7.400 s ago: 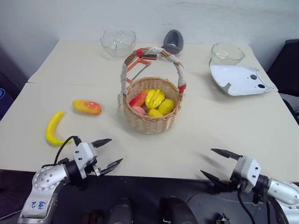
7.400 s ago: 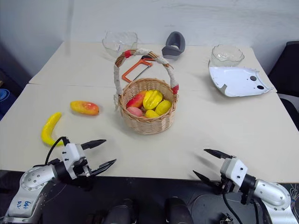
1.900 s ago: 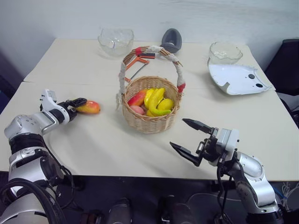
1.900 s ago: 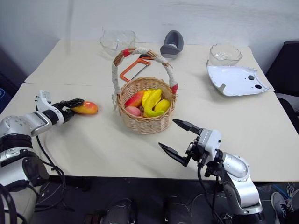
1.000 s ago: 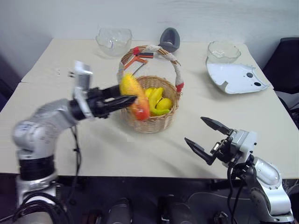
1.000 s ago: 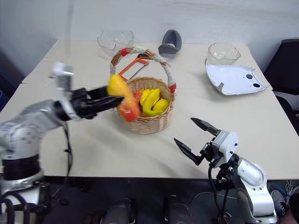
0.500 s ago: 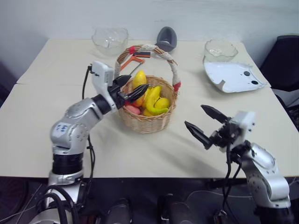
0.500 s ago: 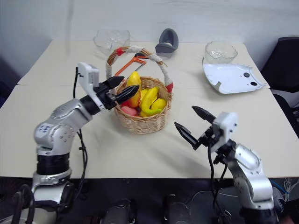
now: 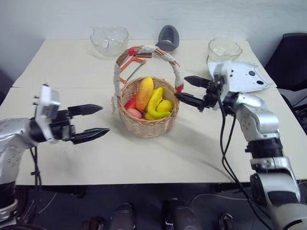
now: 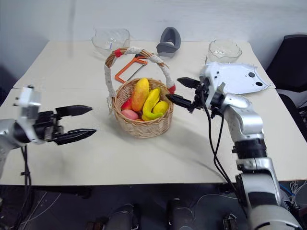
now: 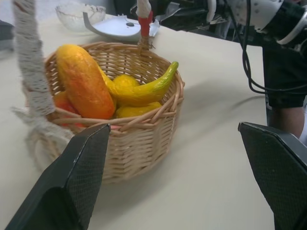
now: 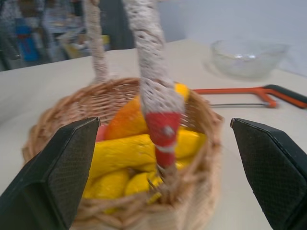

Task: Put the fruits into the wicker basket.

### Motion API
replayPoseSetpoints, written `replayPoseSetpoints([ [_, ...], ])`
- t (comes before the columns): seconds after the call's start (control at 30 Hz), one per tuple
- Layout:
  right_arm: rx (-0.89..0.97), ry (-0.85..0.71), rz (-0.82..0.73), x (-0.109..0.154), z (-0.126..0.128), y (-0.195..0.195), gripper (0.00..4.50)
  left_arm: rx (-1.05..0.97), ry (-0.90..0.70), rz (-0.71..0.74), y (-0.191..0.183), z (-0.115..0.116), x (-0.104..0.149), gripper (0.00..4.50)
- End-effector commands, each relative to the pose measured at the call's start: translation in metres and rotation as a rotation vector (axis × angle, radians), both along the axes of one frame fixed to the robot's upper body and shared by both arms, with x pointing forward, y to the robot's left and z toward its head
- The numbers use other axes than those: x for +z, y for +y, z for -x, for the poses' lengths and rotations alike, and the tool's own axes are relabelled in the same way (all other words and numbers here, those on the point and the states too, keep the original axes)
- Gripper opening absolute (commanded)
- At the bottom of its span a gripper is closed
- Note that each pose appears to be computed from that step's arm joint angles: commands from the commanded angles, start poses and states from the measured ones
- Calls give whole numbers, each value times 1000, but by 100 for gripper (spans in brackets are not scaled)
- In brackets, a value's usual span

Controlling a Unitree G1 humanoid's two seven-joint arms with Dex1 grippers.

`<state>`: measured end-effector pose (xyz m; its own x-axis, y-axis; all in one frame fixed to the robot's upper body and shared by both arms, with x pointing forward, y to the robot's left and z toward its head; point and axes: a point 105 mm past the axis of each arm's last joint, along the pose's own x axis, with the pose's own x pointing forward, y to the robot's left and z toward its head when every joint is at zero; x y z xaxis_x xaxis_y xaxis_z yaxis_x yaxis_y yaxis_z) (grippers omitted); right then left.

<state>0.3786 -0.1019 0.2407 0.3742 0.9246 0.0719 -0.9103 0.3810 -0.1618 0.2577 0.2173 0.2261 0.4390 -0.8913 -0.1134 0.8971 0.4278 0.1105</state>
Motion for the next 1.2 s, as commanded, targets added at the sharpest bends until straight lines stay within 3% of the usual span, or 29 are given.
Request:
replayPoseSetpoints([
  [0.03,104,-5,39,0,1,11,431,-21,-18,15,1,12,5,450],
  [0.17,143,3,69,-3,0,13,322,-15,-18,27,-3,14,-2,450],
  [0.3,147,-43,65,-1,3,7,182,-17,-14,42,-8,14,-4,450],
  [0.47,164,-115,16,6,23,-5,15,-50,-10,61,-18,10,-7,450],
  [0.6,86,-170,-69,15,60,-25,14,-121,32,69,-29,9,-15,450],
  [0.73,-124,-208,-165,22,101,-55,14,-181,61,82,-36,4,-20,450],
  [0.83,-295,-208,-153,18,123,-83,14,-226,77,83,-41,0,-24,450],
  [1.03,-675,-253,-104,7,147,-156,14,-272,92,81,-47,-12,-27,450],
  [1.2,-883,-224,-138,-13,147,-210,14,-304,100,76,-53,-20,-28,450],
])
